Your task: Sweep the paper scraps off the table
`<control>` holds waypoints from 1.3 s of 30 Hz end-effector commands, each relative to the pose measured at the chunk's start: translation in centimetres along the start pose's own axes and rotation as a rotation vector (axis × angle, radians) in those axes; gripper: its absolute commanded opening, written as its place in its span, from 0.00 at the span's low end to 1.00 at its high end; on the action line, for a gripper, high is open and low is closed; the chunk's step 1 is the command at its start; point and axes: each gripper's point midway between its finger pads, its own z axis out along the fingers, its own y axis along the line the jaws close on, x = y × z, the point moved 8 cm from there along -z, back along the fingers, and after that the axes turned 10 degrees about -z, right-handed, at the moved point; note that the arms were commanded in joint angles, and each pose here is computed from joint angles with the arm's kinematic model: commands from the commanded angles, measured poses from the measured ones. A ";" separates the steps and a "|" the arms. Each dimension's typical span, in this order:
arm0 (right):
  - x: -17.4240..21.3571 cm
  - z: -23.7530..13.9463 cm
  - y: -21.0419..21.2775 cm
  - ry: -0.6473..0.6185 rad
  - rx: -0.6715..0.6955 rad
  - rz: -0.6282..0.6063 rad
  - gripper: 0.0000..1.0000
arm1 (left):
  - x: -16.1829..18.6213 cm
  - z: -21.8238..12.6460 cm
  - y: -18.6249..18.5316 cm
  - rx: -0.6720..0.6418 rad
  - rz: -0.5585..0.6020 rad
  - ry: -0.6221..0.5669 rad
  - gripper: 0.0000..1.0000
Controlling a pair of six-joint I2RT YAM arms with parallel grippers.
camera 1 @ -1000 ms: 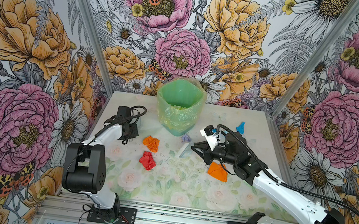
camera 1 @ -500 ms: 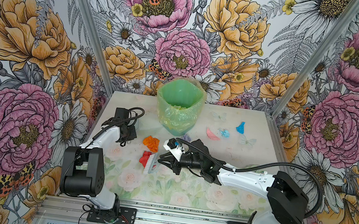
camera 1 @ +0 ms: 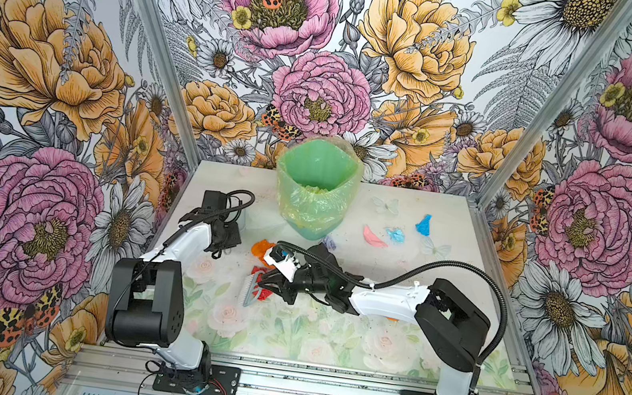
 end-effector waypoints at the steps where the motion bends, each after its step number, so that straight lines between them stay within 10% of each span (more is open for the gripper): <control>1: 0.9 0.1 0.0 0.016 -0.004 -0.010 0.00 | 0.0 -0.3 0.0 0.019 -0.001 -0.006 0.15; 23: 3.5 -10.7 -3.4 0.106 0.202 -0.019 0.00 | 1.3 -0.1 -1.6 0.026 0.043 0.011 0.15; 39: -2.1 -2.5 -6.5 -0.127 0.217 -0.056 0.00 | 1.5 -0.2 -0.4 0.016 0.011 0.011 0.15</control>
